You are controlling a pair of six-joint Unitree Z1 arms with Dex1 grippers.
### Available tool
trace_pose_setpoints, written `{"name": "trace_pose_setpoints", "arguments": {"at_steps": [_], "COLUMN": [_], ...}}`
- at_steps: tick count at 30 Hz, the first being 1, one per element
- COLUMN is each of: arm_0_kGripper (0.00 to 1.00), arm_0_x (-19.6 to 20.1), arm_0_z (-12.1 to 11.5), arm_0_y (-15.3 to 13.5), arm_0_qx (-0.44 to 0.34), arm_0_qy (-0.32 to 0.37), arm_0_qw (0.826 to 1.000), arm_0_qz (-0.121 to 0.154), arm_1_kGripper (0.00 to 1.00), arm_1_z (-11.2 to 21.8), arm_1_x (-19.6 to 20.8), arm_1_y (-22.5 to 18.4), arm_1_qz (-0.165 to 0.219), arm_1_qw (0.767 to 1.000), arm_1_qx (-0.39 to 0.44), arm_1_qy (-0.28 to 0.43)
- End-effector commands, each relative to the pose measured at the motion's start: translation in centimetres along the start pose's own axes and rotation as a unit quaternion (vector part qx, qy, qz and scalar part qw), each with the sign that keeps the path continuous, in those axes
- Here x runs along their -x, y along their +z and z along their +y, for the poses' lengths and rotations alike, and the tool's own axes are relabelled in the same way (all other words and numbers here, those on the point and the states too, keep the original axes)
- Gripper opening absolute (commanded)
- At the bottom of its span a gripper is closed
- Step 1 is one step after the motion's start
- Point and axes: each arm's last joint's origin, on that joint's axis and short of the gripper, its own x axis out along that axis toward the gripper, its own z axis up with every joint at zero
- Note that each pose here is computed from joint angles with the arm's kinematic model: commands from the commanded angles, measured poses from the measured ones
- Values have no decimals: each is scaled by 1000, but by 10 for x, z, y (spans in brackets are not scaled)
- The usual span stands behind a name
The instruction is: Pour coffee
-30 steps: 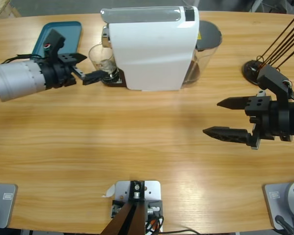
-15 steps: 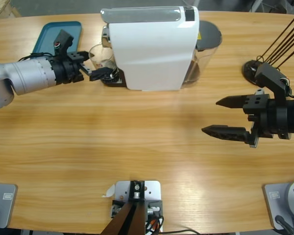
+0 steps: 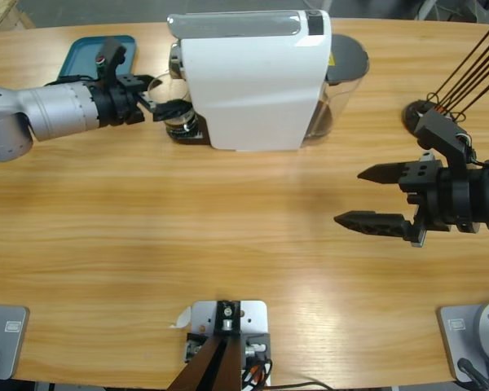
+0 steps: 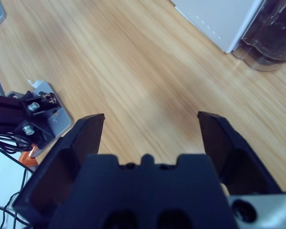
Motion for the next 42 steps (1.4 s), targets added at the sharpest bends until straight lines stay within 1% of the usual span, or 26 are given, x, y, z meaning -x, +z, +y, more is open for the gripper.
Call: {"name": "trace_pose_setpoints", "arguments": {"at_steps": [1, 4, 6, 7, 8, 13, 14, 18, 21, 23, 27, 31, 33, 37, 40, 42], "arm_0_kGripper": [959, 946, 864, 768, 617, 25, 0, 0, 0, 0, 0, 0, 0, 0, 0, 0], "arm_0_x": [-13, -13, -13, -13, -13, -13, -13, -8, 4, 15, 40, 66, 78, 91, 91, 88], "arm_0_z": [2, 3, 3, 3, 3, 4, 4, 3, 0, 1, 3, 9, 14, 29, 45, 59], "arm_0_y": [-14, -13, -13, -13, -13, -13, -13, -13, -10, -10, -16, -13, -8, -4, 3, 4], "arm_0_qx": [6, 6, 6, 6, 6, 3, 1, -6, -10, -12, -17, -20, -20, -11, -1, 7], "arm_0_qy": [-35, -35, -35, -35, -35, -34, -34, -34, -22, -1, 49, 105, 140, 209, 233, 249], "arm_0_qw": [999, 999, 999, 999, 999, 999, 999, 999, 1000, 1000, 998, 994, 990, 978, 972, 968], "arm_0_qz": [18, 17, 17, 17, 17, 14, 13, 13, 10, 9, 18, 7, -4, -12, -25, -26], "arm_1_kGripper": [862, 862, 862, 862, 862, 862, 861, 862, 862, 862, 862, 862, 862, 862, 863, 862], "arm_1_z": [0, -1, 0, 0, 0, 0, 1, 1, 1, 1, 2, 2, 2, 3, 3, 3], "arm_1_x": [-7, -8, -7, -7, -7, -5, -5, -4, -4, -3, -1, 0, 0, 1, 1, 1], "arm_1_y": [-1, -1, -1, -1, -1, -2, -2, -2, -2, -2, -3, -3, -4, -4, -4, -4], "arm_1_qz": [23, 24, 23, 23, 23, 21, 20, 19, 19, 18, 13, 12, 12, 10, 9, 9], "arm_1_qw": [1000, 1000, 1000, 1000, 1000, 1000, 1000, 1000, 1000, 1000, 1000, 1000, 1000, 1000, 1000, 1000], "arm_1_qx": [-12, -12, -12, -12, -12, -11, -11, -10, -10, -10, -8, -8, -8, -7, -6, -6], "arm_1_qy": [13, 13, 12, 12, 12, 12, 12, 12, 12, 12, 11, 11, 12, 12, 12, 12]}}
